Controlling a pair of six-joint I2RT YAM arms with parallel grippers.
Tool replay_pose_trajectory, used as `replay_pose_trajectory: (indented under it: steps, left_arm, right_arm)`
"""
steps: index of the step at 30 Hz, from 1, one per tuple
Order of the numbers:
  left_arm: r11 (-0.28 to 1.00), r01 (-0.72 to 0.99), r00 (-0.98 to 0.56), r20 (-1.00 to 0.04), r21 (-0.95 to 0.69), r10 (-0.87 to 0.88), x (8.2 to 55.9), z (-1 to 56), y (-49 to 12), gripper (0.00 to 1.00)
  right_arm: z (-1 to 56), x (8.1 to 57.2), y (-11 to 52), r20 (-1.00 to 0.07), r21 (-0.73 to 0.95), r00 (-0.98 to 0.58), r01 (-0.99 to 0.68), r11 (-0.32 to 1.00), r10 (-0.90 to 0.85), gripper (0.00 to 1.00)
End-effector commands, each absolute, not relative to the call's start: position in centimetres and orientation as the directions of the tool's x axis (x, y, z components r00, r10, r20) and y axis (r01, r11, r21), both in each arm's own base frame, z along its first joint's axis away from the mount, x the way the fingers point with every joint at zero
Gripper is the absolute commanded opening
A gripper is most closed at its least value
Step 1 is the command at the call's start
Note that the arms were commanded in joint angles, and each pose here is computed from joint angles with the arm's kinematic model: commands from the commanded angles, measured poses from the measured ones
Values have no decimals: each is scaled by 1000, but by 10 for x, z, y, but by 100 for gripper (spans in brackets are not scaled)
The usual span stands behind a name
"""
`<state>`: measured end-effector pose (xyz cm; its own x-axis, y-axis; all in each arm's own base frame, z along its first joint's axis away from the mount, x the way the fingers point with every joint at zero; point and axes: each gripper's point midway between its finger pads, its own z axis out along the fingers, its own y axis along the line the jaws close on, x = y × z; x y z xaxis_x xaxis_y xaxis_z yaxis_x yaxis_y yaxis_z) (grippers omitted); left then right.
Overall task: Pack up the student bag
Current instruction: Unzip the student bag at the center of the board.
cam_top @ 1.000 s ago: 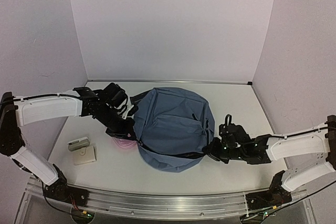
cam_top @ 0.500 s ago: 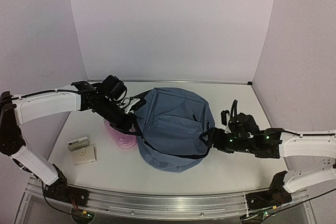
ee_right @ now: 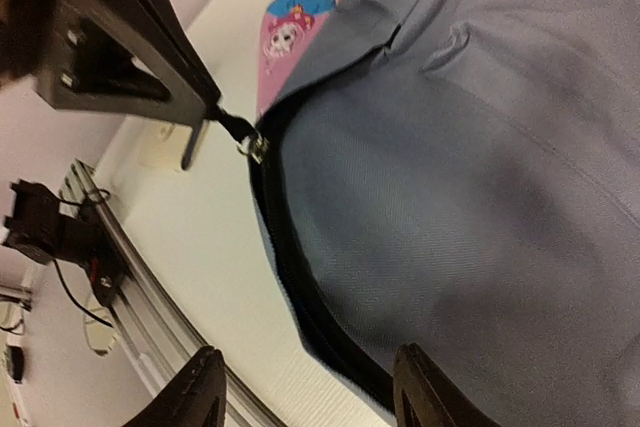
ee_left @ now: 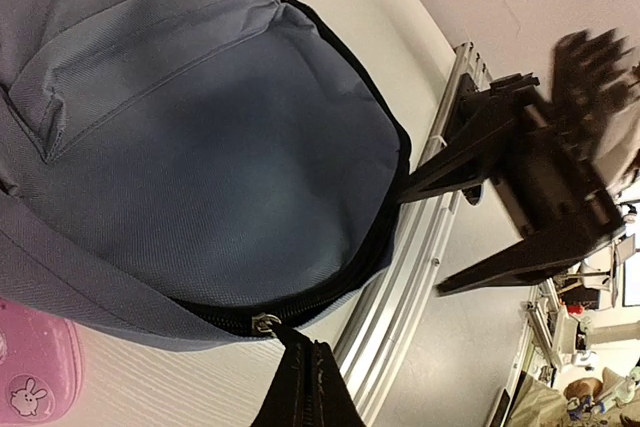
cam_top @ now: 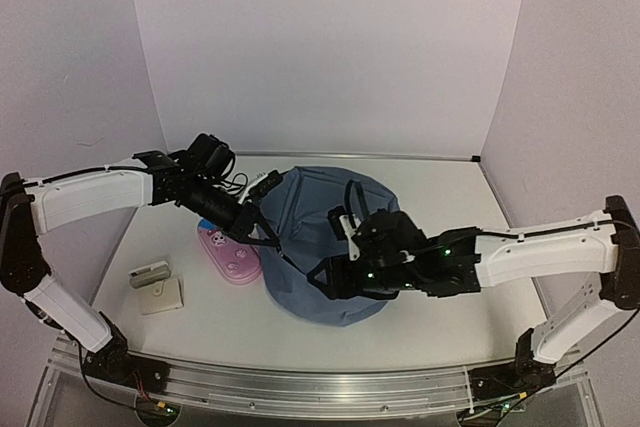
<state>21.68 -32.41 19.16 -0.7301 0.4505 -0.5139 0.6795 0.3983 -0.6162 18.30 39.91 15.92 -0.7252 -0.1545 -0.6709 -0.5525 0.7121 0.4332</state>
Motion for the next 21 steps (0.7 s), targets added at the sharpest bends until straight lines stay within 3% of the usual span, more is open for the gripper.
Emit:
replay_pose_trajectory:
  steps: [1, 11, 16, 21]
  left_arm:
    - [303, 714, -691, -564, -631, 453, 215, 206, -331, 0]
    - [299, 699, -703, -549, -650, 452, 218, 197, -332, 0]
    - [293, 692, -708, -544, -659, 450, 219, 196, -333, 0]
    - [296, 689, -712, -542, -662, 446, 221, 194, -332, 0]
  right_arm:
    - [163, 190, 424, -700, 400, -688, -599, 694, -190, 54]
    - [157, 181, 441, -694, 395, -680, -633, 666, -235, 40]
    - [148, 177, 446, -686, 384, -683, -633, 672, -252, 28]
    - [139, 177, 452, -683, 371, -681, -635, 678, -265, 24]
